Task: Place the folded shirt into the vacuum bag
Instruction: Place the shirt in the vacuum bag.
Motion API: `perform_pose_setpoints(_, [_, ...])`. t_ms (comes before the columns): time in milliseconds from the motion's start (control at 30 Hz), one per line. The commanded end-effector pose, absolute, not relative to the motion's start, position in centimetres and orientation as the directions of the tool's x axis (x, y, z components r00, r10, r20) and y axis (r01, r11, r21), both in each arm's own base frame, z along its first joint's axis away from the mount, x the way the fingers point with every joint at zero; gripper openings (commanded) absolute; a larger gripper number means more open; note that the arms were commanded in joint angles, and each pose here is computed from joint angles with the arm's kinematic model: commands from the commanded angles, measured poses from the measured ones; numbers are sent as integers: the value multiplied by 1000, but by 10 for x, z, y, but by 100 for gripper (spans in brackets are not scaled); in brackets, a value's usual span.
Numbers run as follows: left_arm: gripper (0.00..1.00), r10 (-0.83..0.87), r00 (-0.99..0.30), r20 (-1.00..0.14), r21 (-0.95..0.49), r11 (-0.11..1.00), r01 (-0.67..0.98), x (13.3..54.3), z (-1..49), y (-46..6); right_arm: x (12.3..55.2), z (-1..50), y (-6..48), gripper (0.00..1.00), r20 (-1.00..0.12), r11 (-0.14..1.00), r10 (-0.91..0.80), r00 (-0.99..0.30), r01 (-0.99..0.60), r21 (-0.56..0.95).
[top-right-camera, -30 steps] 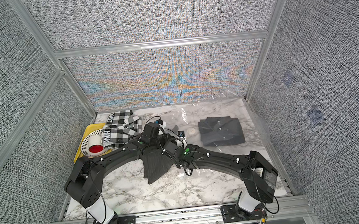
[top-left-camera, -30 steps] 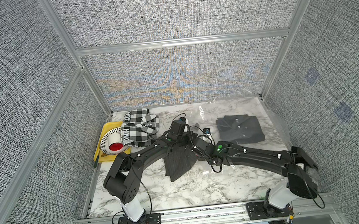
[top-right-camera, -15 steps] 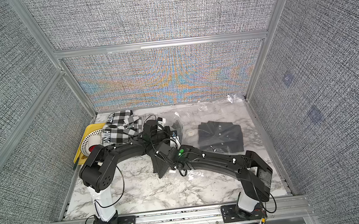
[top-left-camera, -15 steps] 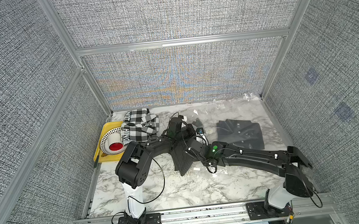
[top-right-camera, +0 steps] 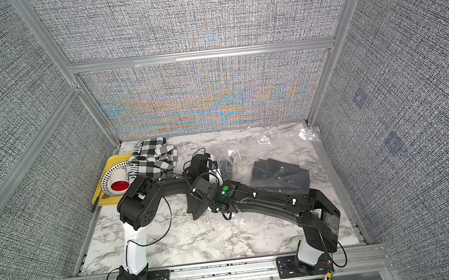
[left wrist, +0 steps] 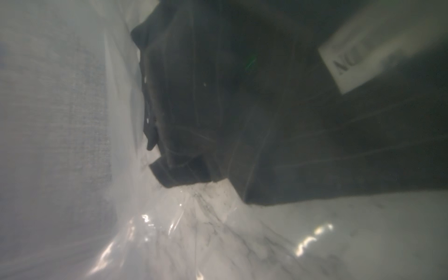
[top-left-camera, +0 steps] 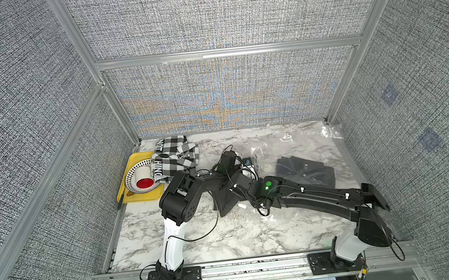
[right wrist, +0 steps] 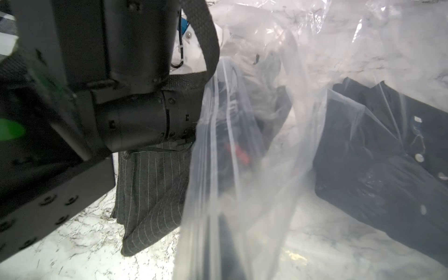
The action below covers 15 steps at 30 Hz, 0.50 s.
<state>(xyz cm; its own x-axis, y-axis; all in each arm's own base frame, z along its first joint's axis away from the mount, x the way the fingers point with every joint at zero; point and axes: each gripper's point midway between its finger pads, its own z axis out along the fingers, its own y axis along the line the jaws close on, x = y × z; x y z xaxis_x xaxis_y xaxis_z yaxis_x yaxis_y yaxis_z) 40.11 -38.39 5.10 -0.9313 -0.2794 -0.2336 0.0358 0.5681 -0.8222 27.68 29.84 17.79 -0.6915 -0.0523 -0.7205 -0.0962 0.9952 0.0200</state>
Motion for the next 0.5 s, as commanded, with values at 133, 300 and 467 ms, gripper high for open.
perform_pose_setpoints(133, [0,-282,-945,-166,-896,443,25,398,90,-399,280,156,287,0,-709,998,-59,-703,-64,-20])
perform_pose_setpoints(300, [0,-244,-958,-147,-921,387,43,384,124,-400,288,147,275,0,-713,997,-71,-697,-63,-38])
perform_pose_setpoints(467, [0,-216,-970,-109,-957,286,44,371,142,-405,298,161,275,0,-739,985,-171,-651,-135,-109])
